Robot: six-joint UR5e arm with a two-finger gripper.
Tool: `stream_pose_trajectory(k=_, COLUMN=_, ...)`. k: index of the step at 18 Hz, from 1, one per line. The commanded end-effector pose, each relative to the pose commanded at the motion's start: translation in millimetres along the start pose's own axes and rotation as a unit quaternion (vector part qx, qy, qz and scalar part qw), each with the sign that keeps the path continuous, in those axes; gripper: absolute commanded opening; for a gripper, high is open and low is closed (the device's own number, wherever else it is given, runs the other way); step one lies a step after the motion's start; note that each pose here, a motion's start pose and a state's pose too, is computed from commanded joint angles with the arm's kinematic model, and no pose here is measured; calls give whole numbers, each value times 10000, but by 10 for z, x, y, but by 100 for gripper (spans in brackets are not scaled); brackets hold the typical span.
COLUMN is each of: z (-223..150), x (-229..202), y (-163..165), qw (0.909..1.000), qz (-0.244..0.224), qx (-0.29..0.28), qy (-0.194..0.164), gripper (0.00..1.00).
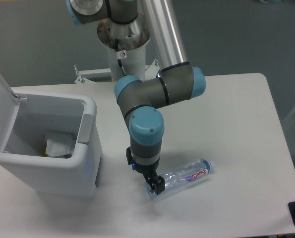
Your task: Place the trash in the trash can
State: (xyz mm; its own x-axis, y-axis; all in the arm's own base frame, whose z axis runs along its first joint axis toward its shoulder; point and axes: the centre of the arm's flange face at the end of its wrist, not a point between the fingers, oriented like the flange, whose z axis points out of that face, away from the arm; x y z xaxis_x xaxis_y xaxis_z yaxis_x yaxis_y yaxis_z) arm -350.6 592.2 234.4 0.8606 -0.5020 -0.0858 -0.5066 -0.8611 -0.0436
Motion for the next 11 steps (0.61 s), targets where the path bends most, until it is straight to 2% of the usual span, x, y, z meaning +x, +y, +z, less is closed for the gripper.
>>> stream_pose_trajectory(k=5, z=76, x=-109, y=11, qw=9998, qz=7, qx=-188, qy=-116, gripper=100)
stream_pose_trajectory(k=11, z=292, x=-136, y=13, qw=9997, qz=-30, qx=-262, qy=12, gripper=100)
